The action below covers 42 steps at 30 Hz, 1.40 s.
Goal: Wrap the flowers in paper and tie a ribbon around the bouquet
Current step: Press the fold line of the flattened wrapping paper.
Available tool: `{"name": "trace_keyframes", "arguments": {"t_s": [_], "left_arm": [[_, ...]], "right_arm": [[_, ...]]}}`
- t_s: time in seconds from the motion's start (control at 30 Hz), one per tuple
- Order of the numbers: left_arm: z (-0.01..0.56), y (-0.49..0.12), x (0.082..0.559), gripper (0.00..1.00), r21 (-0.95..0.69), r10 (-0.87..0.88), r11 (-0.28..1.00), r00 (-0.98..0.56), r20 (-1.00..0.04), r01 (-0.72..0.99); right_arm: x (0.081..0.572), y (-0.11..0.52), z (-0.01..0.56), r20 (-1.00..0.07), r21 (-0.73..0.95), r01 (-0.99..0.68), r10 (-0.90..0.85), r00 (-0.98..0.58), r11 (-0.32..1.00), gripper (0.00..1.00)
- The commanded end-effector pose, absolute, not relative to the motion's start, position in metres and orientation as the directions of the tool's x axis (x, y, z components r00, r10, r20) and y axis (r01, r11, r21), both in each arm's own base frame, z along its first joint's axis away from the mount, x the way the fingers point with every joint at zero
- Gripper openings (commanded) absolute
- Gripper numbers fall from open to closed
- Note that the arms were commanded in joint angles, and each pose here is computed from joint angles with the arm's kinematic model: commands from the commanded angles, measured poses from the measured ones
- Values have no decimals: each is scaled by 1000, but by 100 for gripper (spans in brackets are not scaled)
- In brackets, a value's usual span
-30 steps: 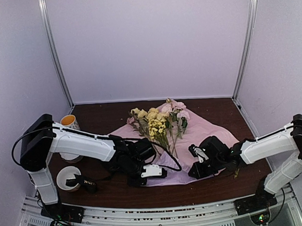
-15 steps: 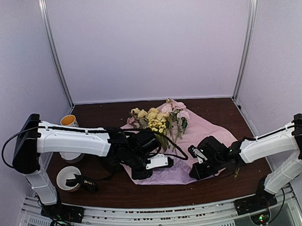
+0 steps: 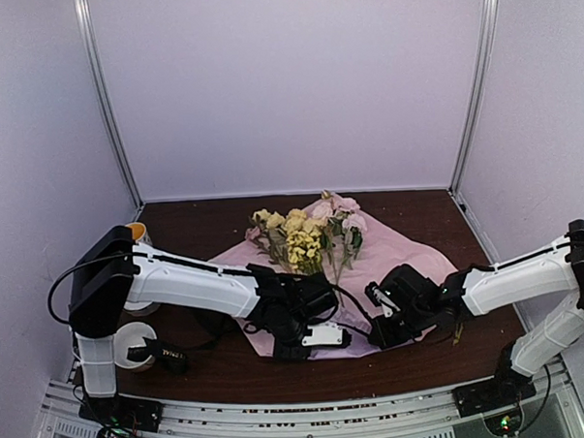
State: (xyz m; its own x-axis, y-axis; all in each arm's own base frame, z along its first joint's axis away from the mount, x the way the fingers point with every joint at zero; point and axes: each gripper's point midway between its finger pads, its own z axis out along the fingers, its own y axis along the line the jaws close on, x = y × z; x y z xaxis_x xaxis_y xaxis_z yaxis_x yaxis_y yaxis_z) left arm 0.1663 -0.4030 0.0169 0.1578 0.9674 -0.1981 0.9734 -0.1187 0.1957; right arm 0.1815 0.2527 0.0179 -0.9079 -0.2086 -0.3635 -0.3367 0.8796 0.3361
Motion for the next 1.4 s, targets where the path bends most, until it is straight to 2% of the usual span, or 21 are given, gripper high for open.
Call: {"name": "trace_keyframes", "arguments": {"t_s": [0.0, 0.1, 0.27, 0.37, 0.5, 0.6, 0.67, 0.83, 0.9, 1.37], "left_arm": [[2, -361, 170, 16, 165, 992, -42, 60, -108, 985], [2, -351, 170, 16, 131, 993, 15, 0, -116, 991], [34, -355, 163, 16, 130, 968, 29, 5, -253, 991], [40, -351, 165, 17, 135, 963, 39, -1, -268, 990], [53, -364, 170, 17, 154, 960, 17, 27, -280, 988], [75, -398, 164, 18, 224, 936, -65, 138, -325, 972], [69, -406, 162, 18, 240, 930, -117, 191, -314, 964], [23, -388, 160, 18, 194, 960, -198, 230, -162, 961], [13, -383, 157, 18, 177, 963, -206, 231, -139, 963], [4, -372, 154, 17, 139, 971, -139, 162, -175, 981]], "right_arm": [[161, 213, -7, -255, 200, -295, -241, -937, 934, 9], [163, 209, -6, -265, 183, -284, -231, -936, 941, 8], [163, 214, -10, -248, 185, -292, -243, -938, 938, 8], [163, 217, -11, -245, 200, -288, -237, -940, 936, 9], [164, 220, -8, -258, 210, -283, -227, -939, 936, 8], [165, 223, -6, -260, 207, -294, -237, -936, 933, 9], [164, 227, -5, -251, 217, -302, -246, -936, 928, 9], [161, 224, -1, -249, 213, -297, -242, -938, 931, 8], [160, 217, 1, -251, 200, -286, -233, -940, 937, 8], [137, 156, 2, -212, 64, -173, -156, -965, 983, 10]]}}
